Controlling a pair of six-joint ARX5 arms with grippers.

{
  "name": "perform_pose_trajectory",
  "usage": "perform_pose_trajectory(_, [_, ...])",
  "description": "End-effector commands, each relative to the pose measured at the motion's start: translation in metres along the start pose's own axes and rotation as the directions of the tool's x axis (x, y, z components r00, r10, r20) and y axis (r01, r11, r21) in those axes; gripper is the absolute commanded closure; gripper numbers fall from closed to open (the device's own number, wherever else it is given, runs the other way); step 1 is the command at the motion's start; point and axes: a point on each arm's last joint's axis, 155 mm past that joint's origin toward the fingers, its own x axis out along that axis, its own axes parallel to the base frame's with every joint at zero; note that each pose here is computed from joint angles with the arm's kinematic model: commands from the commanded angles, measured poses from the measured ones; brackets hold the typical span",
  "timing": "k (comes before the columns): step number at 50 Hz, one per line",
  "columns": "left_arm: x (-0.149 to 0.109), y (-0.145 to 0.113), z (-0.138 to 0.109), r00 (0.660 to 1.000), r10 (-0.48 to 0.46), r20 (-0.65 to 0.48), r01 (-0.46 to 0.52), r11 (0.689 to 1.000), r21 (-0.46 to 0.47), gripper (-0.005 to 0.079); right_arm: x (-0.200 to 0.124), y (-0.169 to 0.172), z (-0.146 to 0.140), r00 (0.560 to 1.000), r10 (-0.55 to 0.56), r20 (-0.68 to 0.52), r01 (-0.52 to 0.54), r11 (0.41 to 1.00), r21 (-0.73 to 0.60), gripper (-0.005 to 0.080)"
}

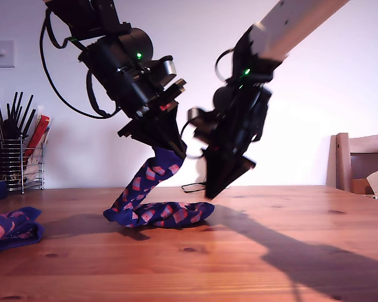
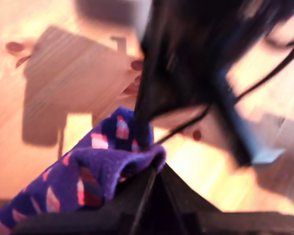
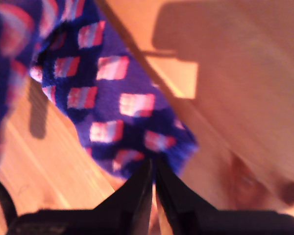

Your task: Fold the socks in front of you. After folding them, place them to the left side.

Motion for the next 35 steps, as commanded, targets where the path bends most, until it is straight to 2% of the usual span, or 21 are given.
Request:
perform_pose_trajectory(1, [0.012,0.002,-0.003,1.000,0.005,-0.015,-0.005,1.000,0.006,0.0762,-0.024,-0.004,0.002,0.999,-0.026,0.029,0.026,1.000,0.005,0.0763])
perform_pose_trajectory(18, [0.030,0.002,-0.005,0.995,0.095,-0.034,-0.093,0.994,0.056,0.0762,-0.044,-0.039,-0.018,0.997,-0.080,0.009,0.080,0.994,0.073,0.0763])
perform_pose_trajectory(35, [0.040,-0.003,0.005,0.981,0.192,-0.008,-0.190,0.974,0.121,0.0762,-0.063,-0.049,-0.021,0.995,-0.097,0.032,0.094,0.992,0.081,0.0763])
